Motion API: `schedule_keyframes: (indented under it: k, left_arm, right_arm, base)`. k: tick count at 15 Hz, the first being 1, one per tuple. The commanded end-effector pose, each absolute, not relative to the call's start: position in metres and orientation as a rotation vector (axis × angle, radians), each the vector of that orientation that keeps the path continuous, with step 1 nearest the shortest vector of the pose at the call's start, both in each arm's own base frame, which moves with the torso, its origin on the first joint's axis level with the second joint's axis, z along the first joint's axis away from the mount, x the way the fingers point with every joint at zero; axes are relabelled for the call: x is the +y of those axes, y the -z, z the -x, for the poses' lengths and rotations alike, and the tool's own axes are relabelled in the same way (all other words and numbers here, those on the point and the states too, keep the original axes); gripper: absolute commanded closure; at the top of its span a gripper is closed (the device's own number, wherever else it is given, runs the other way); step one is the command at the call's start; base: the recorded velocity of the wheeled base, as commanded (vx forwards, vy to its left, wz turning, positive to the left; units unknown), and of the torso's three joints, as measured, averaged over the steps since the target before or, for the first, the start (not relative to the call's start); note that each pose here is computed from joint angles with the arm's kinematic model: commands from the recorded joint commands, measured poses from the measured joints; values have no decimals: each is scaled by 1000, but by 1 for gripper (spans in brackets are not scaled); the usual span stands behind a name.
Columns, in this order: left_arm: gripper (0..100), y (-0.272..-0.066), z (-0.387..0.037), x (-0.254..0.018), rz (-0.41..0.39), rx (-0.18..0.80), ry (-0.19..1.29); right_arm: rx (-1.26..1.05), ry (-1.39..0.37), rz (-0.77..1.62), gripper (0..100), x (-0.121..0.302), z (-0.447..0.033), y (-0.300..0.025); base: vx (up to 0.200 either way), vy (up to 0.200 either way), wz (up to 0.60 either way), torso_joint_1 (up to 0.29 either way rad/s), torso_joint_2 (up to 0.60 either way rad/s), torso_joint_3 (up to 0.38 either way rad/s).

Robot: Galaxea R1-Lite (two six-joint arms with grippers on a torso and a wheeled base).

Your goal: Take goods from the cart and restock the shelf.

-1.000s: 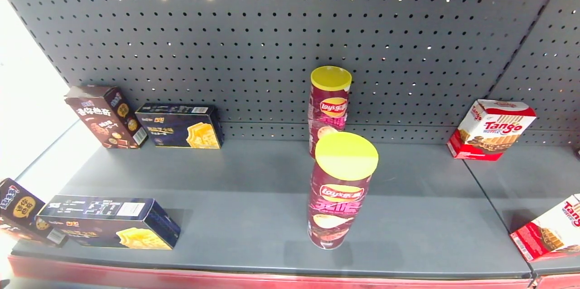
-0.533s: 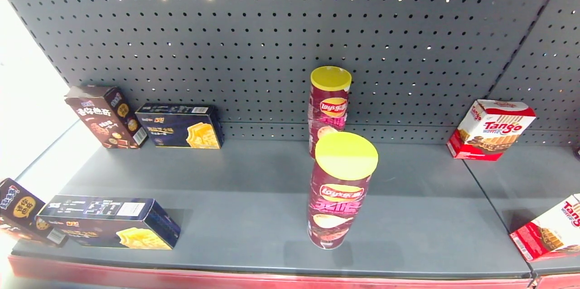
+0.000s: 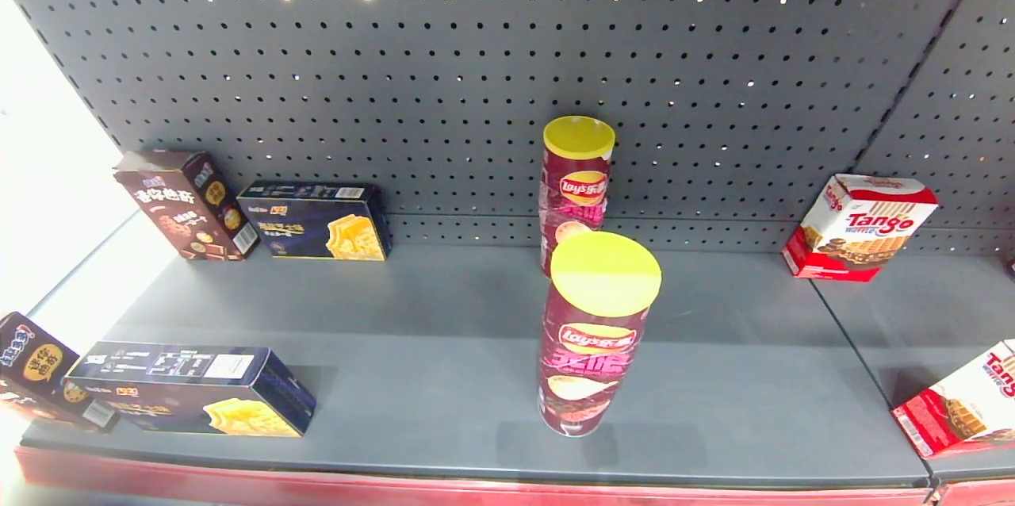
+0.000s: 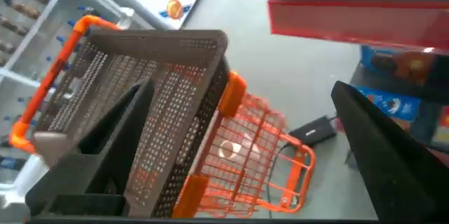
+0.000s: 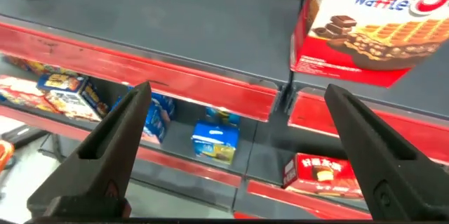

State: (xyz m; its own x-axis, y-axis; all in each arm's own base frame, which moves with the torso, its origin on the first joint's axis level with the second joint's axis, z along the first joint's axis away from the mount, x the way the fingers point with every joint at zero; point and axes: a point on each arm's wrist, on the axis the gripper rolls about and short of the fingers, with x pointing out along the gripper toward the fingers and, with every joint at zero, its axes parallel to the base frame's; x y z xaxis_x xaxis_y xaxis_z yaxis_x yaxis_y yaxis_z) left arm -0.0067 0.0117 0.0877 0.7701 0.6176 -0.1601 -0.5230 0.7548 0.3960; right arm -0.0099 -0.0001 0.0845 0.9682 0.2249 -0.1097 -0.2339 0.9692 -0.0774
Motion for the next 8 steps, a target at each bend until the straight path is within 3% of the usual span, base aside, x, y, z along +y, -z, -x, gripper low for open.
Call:
schedule_keyframes:
  k: [1, 2, 3, 7, 8]
  left_arm:
    - [0, -86, 16, 10, -301, 94, -327]
    - [0, -86, 16, 10, -298, 69, -212]
    - [0, -85, 15, 10, -291, 60, -187]
    - [0, -84, 15, 6, -16, 37, -24]
    - [0, -84, 15, 4, -5, 41, 55]
  right_arm:
    - [99, -251, 87, 0, 0, 10, -84]
    - [98, -270, 87, 0, 1, 10, -84]
    - [98, -274, 86, 0, 1, 10, -84]
    - [74, -269, 58, 0, 1, 12, -84]
    - [65, -267, 47, 0, 0, 13, -84]
  base:
    - [0, 0, 0, 0, 0, 0]
    - [0, 0, 0, 0, 0, 0]
    - [0, 0, 0, 0, 0, 0]
    - [0, 0, 0, 0, 0, 0]
    - [0, 0, 0, 0, 0, 0]
